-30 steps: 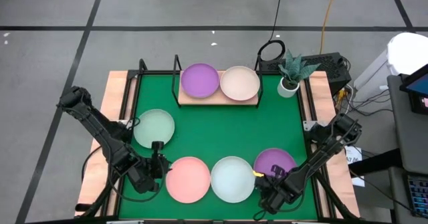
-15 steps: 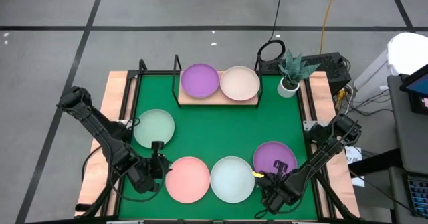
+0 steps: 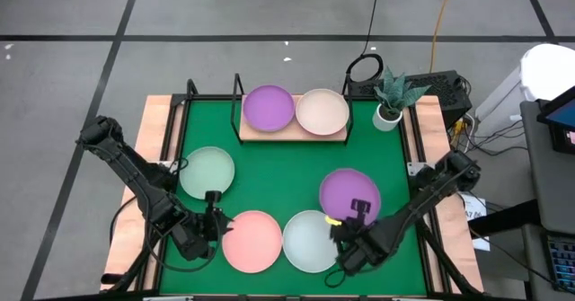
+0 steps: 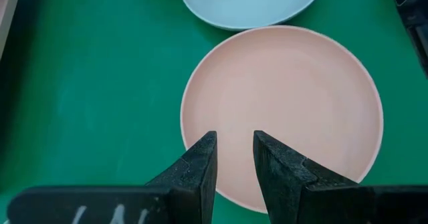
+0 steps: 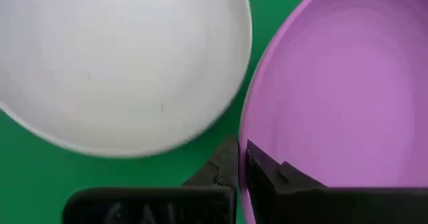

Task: Place and stack plates onto a shelf
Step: Stack the purple plate on top of the light brown plate on the shelf

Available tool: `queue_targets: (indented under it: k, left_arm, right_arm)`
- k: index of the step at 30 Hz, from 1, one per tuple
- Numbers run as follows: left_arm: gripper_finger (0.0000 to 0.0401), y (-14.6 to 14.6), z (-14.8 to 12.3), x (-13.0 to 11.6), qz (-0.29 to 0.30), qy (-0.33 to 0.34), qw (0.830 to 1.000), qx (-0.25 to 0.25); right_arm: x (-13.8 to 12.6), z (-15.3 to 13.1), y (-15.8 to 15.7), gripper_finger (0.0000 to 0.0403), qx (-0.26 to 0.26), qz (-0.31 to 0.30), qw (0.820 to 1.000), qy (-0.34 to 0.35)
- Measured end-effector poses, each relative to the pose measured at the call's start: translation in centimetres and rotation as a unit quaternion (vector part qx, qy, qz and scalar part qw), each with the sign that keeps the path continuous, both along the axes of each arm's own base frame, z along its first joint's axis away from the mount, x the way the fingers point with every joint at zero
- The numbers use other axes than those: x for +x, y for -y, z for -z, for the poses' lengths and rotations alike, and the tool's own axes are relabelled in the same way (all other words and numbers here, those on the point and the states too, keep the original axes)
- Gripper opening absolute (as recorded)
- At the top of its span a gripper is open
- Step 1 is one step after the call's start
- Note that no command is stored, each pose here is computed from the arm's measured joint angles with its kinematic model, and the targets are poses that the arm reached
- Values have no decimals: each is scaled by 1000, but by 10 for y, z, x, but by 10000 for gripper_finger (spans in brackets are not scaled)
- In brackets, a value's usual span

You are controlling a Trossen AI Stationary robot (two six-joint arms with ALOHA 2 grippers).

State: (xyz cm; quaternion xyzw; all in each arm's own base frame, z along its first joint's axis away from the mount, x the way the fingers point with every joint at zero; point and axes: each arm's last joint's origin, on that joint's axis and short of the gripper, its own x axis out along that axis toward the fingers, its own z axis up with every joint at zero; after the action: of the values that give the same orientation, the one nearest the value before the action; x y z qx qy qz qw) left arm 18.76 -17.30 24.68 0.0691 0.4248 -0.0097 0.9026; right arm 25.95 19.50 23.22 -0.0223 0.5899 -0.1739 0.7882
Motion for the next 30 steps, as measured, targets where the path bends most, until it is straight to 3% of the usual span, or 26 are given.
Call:
queue_targets:
  k: [12,24,30]
  left_arm:
    - [104,0,0,0,7,2,1000,3]
    - [104,0,0,0,7,2,1000,3]
    - [104,0,0,0,7,2,1000,3]
  right_arm:
    - [55,-25,69,0,-35,-80,996,-7]
    - [98,-42,142,0,-70,-138,987,38]
    - [106,-44,189,0,-75,-121,989,40]
